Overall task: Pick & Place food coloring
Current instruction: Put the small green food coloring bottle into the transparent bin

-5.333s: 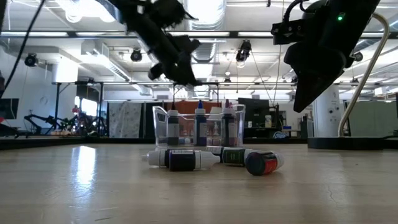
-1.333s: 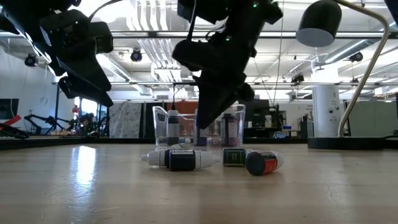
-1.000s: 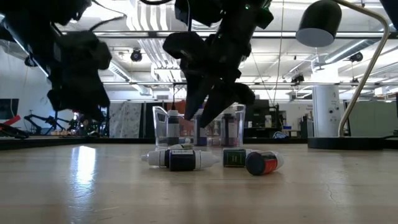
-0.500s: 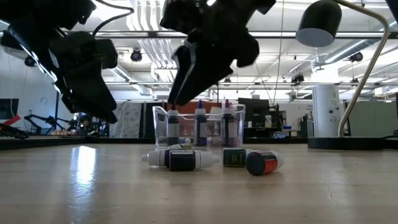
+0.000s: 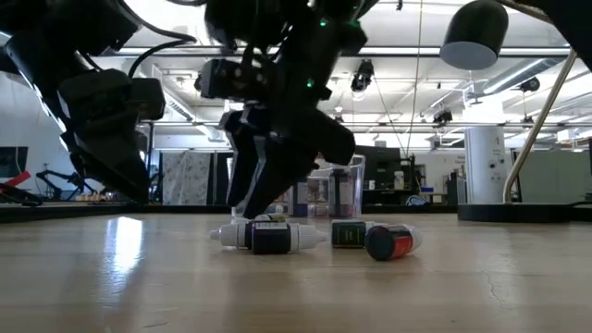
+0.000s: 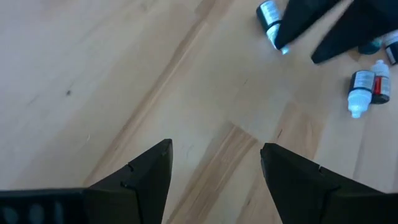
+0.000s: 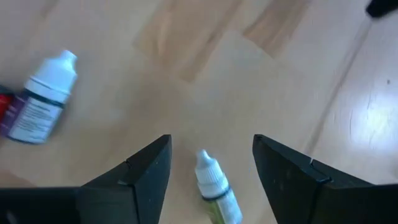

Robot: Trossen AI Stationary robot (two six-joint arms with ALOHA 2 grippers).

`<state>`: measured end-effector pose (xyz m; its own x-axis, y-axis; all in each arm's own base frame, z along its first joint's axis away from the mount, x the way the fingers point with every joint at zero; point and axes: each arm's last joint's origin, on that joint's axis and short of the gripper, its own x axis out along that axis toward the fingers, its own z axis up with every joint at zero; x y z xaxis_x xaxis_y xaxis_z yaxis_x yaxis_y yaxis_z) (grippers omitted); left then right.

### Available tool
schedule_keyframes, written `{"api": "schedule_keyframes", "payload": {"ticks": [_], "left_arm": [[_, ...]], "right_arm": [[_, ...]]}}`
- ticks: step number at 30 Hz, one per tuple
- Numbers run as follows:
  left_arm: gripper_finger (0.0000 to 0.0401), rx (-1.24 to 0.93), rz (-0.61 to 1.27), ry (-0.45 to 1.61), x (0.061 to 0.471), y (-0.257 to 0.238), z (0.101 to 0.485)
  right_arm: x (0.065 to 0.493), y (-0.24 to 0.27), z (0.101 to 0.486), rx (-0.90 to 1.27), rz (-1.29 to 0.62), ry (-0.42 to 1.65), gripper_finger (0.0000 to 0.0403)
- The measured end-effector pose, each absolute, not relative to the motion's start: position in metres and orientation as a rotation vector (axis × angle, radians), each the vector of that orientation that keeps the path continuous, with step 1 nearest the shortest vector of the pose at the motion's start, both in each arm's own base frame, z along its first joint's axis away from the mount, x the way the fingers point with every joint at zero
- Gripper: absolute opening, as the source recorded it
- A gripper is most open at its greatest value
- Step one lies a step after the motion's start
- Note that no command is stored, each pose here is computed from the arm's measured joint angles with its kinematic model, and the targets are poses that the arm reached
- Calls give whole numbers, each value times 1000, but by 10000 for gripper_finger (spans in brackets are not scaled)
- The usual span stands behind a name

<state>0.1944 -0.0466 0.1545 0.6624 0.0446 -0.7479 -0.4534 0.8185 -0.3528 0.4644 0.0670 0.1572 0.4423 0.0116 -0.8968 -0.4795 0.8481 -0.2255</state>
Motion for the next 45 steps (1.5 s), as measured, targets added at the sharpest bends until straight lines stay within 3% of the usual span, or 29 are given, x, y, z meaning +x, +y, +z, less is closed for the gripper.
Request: {"api": "schedule_keyframes", "payload": {"ticks": [11,22,27,34,39,45], "left_arm": [[218,-569,292,819,192,-51,154],[218,-589,296,818,192,-52,154],[218,-590,297,818,192,-52,154],[218,-590,297,818,192,-52,154],[218,-597,300,817,192,-52,154],[218,-604,303,816,192,-52,154]], "right_arm": [[476,57,147,-536,374,1183,219],[472,44,142,-428,388,1251,215],[471,45,142,-422,396,1256,179],[471,46,143,-407,395,1259,96],[473,41,148,-258,274,1257,57],[469,12,189,23,-72,1170,65]]}}
